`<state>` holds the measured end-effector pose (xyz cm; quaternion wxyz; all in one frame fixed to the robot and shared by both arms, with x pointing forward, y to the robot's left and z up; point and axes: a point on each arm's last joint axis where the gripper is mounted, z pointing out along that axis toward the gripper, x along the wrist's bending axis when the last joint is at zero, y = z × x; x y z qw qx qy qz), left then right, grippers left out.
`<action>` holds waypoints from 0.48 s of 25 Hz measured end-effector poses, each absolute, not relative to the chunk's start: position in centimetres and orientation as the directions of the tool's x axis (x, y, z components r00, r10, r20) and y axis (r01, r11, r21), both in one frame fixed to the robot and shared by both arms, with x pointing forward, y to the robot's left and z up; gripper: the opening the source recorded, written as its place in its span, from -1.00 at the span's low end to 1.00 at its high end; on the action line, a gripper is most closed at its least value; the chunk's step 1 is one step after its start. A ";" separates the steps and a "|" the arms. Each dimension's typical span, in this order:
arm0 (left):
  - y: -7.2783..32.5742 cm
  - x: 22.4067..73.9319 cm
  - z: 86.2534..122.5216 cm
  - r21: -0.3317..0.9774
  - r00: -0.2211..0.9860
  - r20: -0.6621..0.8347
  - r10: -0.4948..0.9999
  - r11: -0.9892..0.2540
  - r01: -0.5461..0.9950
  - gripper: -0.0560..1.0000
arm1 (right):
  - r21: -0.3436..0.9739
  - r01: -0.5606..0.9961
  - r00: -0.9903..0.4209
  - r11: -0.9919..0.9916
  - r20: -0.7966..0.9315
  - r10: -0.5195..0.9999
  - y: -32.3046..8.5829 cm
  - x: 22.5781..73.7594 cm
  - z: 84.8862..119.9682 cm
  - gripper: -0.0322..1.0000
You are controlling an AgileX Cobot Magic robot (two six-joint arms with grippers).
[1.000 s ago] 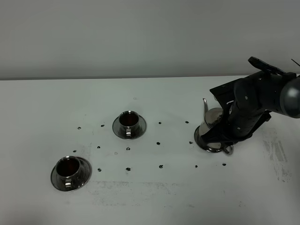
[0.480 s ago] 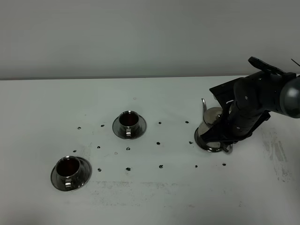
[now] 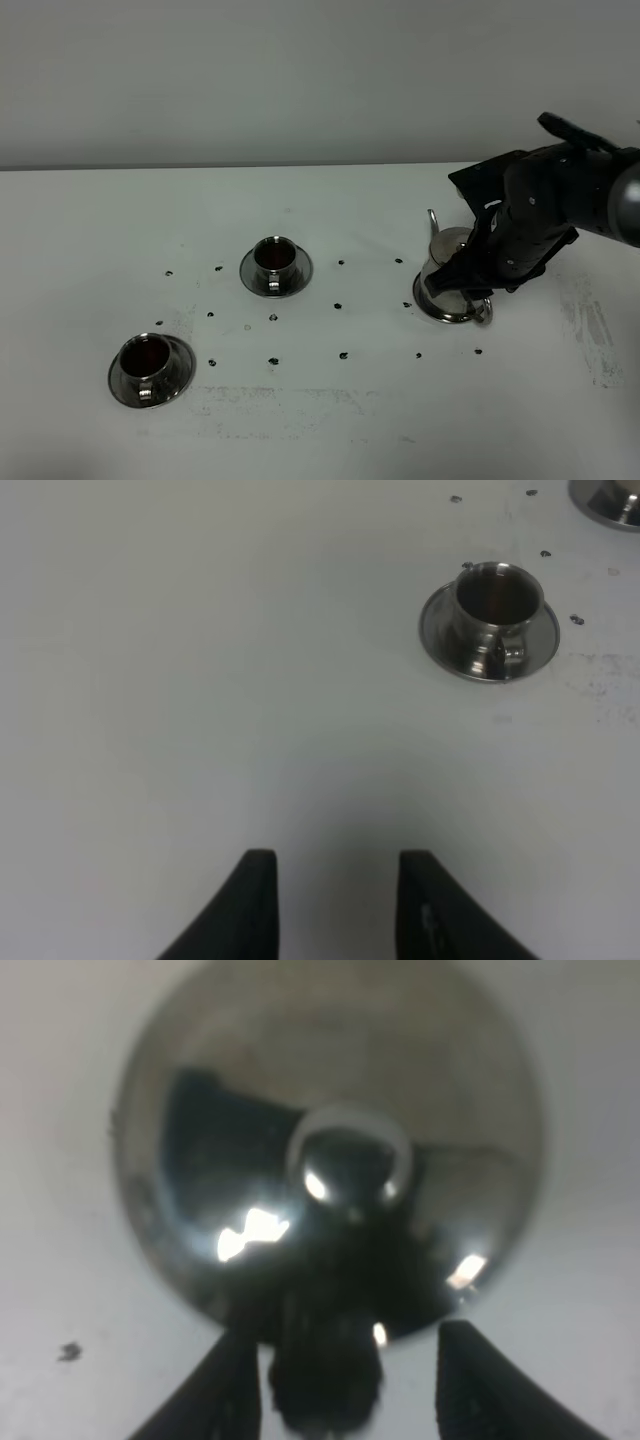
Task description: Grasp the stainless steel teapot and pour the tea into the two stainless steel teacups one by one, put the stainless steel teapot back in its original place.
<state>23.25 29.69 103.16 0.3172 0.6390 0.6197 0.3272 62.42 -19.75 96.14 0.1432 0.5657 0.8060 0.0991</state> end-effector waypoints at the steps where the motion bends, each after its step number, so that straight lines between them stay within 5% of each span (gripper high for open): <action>1: 29.7 23.3 103.2 0.811 0.018 0.025 1.000 -0.031 0.584 -0.31 | 0.337 0.878 -0.318 0.341 -0.124 0.940 -19.9 62.2 97.2 -0.18; 12: 29.7 23.3 103.2 0.811 0.018 0.025 1.000 -0.031 0.584 -0.31 | 0.547 0.781 -0.258 0.302 -0.158 0.953 -22.5 54.1 112.4 -0.18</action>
